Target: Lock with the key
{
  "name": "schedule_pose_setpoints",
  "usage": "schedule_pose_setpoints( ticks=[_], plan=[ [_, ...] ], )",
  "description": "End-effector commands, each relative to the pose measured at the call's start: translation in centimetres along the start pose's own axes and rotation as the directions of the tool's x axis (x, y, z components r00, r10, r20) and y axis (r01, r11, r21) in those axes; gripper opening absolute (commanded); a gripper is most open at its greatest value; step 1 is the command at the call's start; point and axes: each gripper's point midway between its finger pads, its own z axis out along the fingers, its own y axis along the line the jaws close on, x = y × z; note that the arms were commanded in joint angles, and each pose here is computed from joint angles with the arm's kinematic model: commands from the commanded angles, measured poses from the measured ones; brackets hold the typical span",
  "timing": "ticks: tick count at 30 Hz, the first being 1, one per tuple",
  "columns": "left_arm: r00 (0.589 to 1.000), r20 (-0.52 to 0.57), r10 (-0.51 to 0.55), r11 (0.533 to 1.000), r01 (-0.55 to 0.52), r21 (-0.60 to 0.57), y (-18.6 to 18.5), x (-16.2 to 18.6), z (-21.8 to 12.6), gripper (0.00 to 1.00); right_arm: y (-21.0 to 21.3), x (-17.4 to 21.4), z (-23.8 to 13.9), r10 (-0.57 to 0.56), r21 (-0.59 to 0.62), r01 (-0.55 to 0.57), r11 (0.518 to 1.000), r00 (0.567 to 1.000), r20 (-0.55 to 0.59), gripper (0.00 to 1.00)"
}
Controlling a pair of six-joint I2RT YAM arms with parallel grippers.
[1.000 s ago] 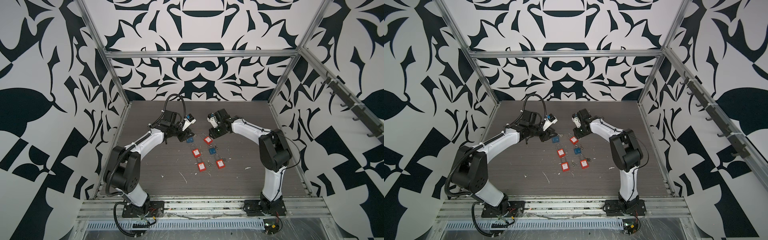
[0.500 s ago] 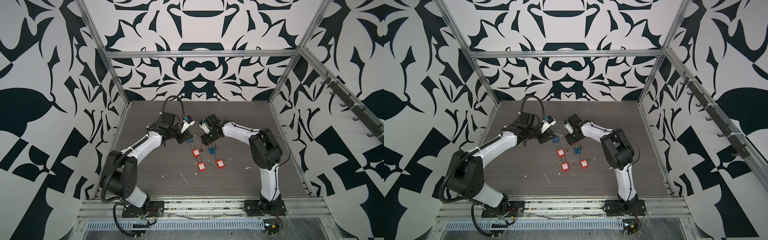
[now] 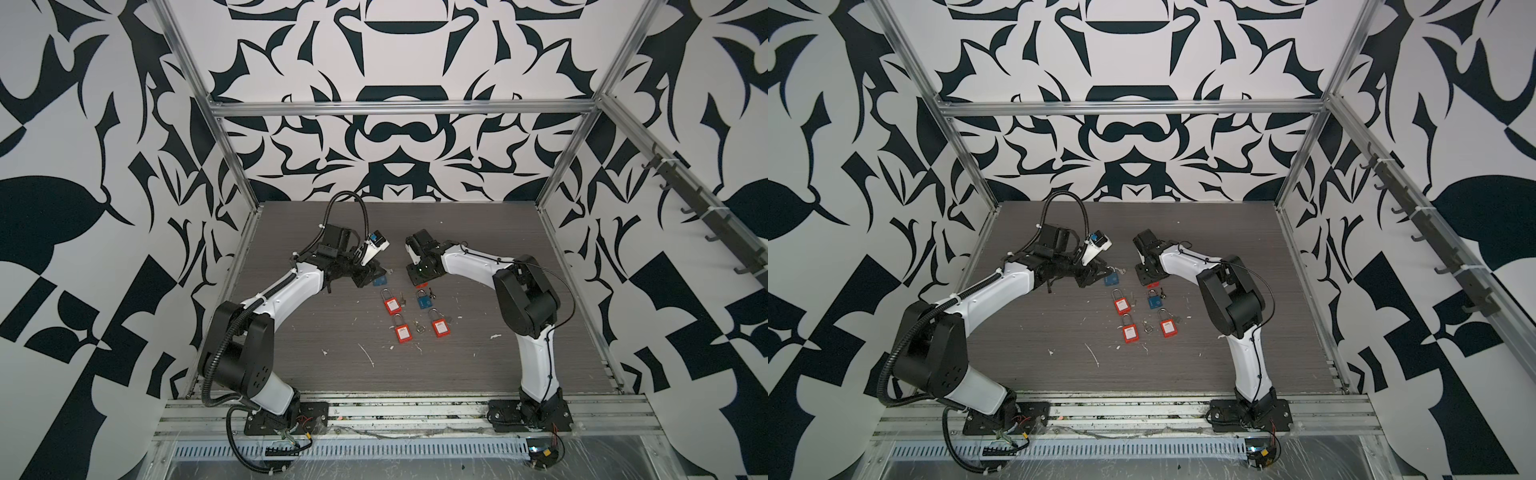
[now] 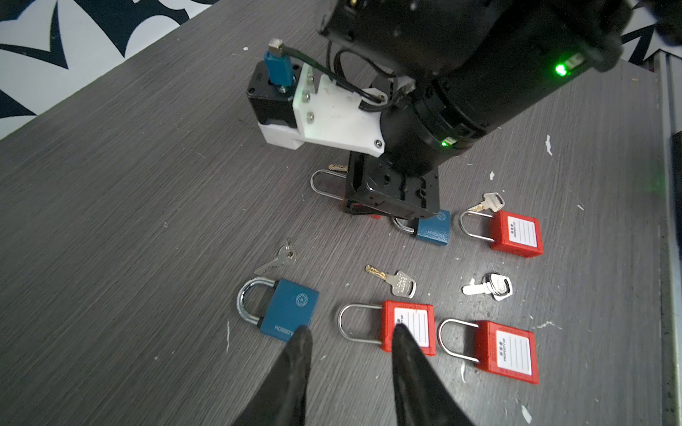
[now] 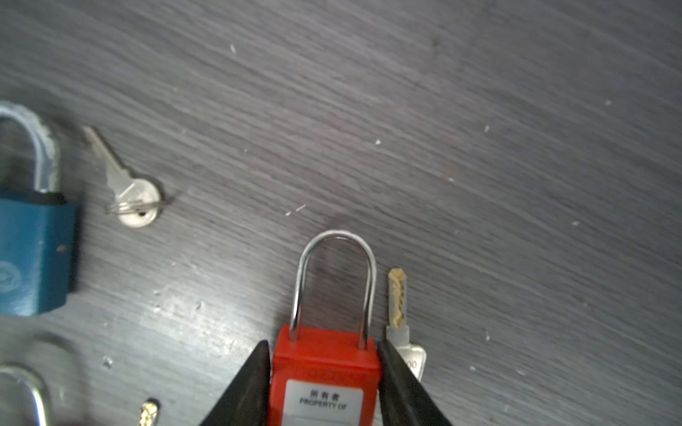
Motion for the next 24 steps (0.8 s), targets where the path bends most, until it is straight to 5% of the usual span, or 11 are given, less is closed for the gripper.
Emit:
schedule_pose_setpoints(
  ticks=[1, 9, 13, 14, 15, 16, 17, 21, 24],
  plan=[
    [1.000, -0.005, -0.015, 1.000, 0.015, 0.010, -0.7, 0.4, -0.7, 0.39, 0.1, -2.7, -1.8, 0.050, 0.012, -0.051, 0.999, 0.995, 0.085, 0.50],
    [0.997, 0.072, -0.036, 0.992, 0.044, -0.121, 1.1, -0.7, -2.6, 0.40, 0.1, -6.2, -8.6, -0.061, 0.027, 0.055, 0.998, 0.946, 0.319, 0.69],
    [0.980, 0.178, -0.086, 0.951, 0.134, -0.279, 4.1, -0.5, -5.9, 0.43, -3.5, -6.7, -13.9, -0.127, 0.207, 0.030, 0.978, 0.874, 0.470, 0.83],
    [0.975, 0.201, -0.092, 0.933, 0.155, -0.325, 4.7, 0.0, -7.0, 0.48, -5.1, -6.4, -15.4, -0.151, 0.271, 0.003, 0.963, 0.835, 0.529, 0.87],
    [0.970, 0.229, -0.082, 0.912, 0.165, -0.375, 5.2, 0.2, -8.3, 0.63, -6.9, -5.4, -16.5, -0.170, 0.324, -0.029, 0.946, 0.804, 0.569, 0.94],
    [0.967, 0.242, -0.082, 0.887, 0.182, -0.425, 5.8, 1.0, -9.2, 0.91, -8.7, -4.6, -17.4, -0.167, 0.356, -0.078, 0.931, 0.776, 0.608, 1.00],
    [0.963, 0.255, -0.088, 0.858, 0.204, -0.472, 6.5, 2.1, -10.0, 0.99, -11.4, -3.0, -17.7, -0.141, 0.386, -0.142, 0.911, 0.774, 0.618, 1.00],
    [0.947, 0.269, -0.176, 0.729, 0.309, -0.611, 9.1, 7.5, -12.4, 0.99, -20.0, 3.8, -17.5, 0.026, 0.451, -0.367, 0.813, 0.798, 0.602, 1.00],
    [0.904, 0.355, -0.237, 0.613, 0.423, -0.668, 11.2, 10.6, -14.4, 0.99, -22.4, 7.1, -15.6, 0.063, 0.415, -0.427, 0.804, 0.754, 0.654, 1.00]
  ],
)
